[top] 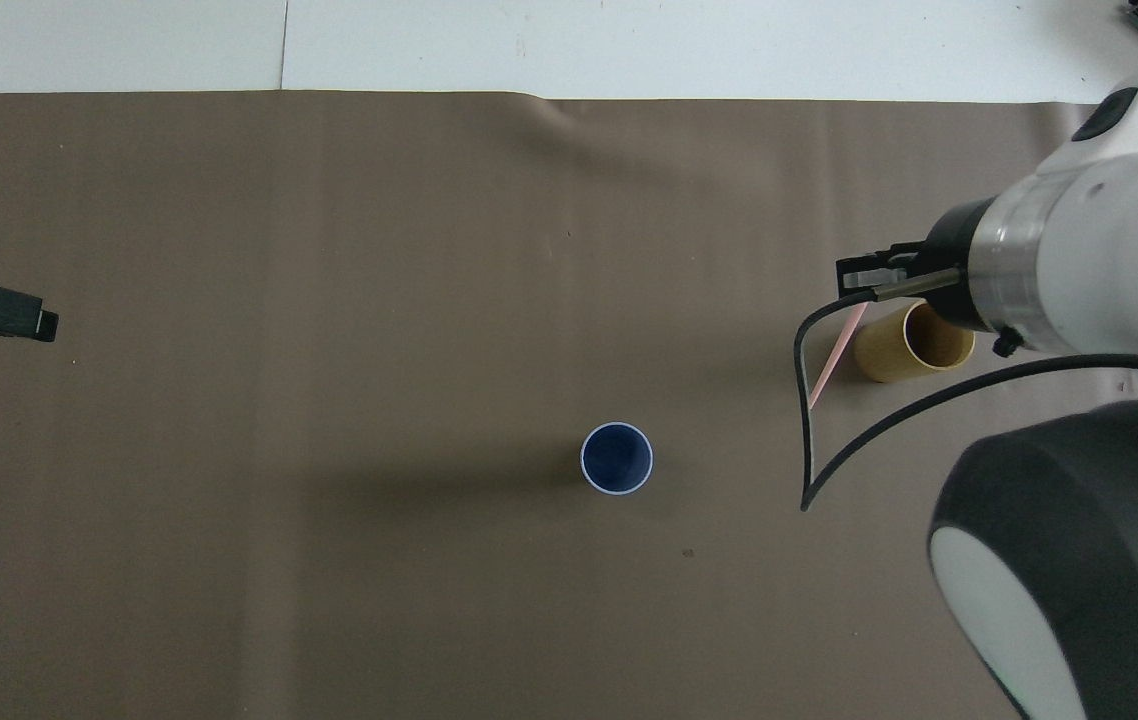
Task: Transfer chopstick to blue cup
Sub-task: 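Lift the pink straw from the yellow cup and carry it over the blue cup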
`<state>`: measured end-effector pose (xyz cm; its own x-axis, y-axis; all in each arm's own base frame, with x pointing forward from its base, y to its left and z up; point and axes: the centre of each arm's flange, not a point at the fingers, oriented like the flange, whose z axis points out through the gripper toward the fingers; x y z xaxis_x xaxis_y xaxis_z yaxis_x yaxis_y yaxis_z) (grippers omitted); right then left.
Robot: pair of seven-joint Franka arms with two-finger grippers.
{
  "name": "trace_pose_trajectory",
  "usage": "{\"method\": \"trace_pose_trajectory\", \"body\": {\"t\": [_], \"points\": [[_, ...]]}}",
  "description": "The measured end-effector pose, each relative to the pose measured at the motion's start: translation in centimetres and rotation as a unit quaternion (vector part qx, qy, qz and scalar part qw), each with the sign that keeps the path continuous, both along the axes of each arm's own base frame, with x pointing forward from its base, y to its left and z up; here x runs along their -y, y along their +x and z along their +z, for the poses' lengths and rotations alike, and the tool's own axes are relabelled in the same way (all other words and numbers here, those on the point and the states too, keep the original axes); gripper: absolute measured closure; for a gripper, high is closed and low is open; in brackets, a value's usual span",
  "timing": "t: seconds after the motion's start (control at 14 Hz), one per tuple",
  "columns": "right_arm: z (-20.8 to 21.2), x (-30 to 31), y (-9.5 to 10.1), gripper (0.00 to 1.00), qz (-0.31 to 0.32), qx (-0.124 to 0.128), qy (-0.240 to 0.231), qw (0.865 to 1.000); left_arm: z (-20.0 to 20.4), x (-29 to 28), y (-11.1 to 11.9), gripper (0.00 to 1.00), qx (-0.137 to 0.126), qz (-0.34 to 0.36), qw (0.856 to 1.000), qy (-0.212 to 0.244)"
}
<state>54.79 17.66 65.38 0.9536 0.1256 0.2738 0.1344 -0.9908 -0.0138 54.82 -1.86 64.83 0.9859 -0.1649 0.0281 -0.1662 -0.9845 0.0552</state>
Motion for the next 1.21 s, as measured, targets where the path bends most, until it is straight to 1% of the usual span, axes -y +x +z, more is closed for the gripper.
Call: {"method": "trace_pose_trajectory", "body": {"t": [0.29,0.43,0.57,0.71,0.93,1.21], "points": [[-0.2,-5.6,-2.1,0.91,-0.025,-0.005,0.021,0.999,0.0,0.0,0.0,0.00,0.000,0.000,1.000,0.000],[-1.1,-8.0,-2.6,0.91,-0.041,-0.010,0.030,0.999,0.0,0.0,0.0,0.00,0.000,0.000,1.000,0.000],[-2.8,-10.6,-2.7,0.91,-0.053,-0.014,0.038,0.998,0.0,0.0,0.0,0.00,0.000,0.000,1.000,0.000],[-4.6,-12.4,-2.6,0.91,-0.056,-0.010,0.030,0.998,0.0,0.0,0.0,0.00,0.000,0.000,1.000,0.000],[-7.5,-13.9,-2.2,0.91,-0.052,-0.008,0.019,0.998,0.0,0.0,0.0,0.00,0.000,0.000,1.000,0.000],[-9.2,-14.2,-2.4,0.91,-0.058,-0.014,0.014,0.998,0.0,0.0,0.0,0.00,0.000,0.000,1.000,0.000]]}}
